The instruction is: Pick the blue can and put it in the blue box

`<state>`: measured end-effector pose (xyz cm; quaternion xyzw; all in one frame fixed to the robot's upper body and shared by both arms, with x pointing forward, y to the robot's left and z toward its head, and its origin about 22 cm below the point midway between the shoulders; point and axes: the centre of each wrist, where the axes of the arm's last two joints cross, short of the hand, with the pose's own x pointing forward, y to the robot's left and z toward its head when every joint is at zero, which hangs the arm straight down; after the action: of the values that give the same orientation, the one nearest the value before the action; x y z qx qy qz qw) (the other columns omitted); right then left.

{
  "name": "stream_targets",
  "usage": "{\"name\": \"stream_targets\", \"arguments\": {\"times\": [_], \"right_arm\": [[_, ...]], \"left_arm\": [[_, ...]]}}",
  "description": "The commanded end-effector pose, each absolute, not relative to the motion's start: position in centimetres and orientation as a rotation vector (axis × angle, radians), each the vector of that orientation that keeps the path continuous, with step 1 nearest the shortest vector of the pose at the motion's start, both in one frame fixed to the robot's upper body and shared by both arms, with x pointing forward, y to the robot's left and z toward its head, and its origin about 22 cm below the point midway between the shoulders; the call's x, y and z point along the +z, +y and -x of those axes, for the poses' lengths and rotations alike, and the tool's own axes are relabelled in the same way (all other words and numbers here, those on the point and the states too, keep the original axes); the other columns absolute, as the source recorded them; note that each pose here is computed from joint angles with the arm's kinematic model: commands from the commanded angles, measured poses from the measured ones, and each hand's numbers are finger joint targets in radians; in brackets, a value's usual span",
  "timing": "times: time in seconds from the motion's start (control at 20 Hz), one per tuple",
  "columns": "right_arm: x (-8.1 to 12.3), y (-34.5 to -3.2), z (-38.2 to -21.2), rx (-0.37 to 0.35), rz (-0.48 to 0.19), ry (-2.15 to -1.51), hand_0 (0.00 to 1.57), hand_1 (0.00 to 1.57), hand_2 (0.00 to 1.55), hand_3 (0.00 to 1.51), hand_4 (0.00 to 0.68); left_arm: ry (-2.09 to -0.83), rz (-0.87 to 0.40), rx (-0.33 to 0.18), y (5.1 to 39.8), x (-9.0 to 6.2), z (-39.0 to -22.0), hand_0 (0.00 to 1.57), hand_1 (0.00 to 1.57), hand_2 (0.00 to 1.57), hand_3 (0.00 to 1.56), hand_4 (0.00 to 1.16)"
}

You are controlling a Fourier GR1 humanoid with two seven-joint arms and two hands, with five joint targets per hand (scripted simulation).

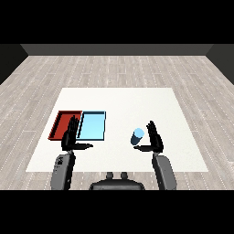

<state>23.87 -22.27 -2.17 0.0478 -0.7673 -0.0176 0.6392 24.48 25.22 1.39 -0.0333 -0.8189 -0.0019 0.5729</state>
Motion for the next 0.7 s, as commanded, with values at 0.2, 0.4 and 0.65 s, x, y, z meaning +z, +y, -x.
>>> {"name": "stream_targets", "arguments": {"times": [0.2, 0.4, 0.65], "right_arm": [[-5.3, -21.4, -25.9, -0.047, -0.129, -1.684, 0.00, 0.00, 0.00, 0.00, 0.000], [-5.0, -20.9, -28.2, -0.072, -0.127, -1.667, 0.00, 0.00, 0.00, 0.00, 0.000], [-4.8, -20.6, -28.4, -0.110, -0.174, -1.636, 0.00, 0.00, 0.00, 0.00, 0.000]], "left_arm": [[-1.914, 0.114, 0.019, 26.1, 0.9, -25.6, 0.00, 0.00, 0.00, 0.00, 0.00], [-1.901, 0.081, 0.025, 26.1, 1.1, -24.3, 0.00, 0.00, 0.00, 0.00, 0.00], [-1.899, 0.090, 0.032, 25.1, 2.3, -26.7, 0.00, 0.00, 0.00, 0.00, 0.00]]}}
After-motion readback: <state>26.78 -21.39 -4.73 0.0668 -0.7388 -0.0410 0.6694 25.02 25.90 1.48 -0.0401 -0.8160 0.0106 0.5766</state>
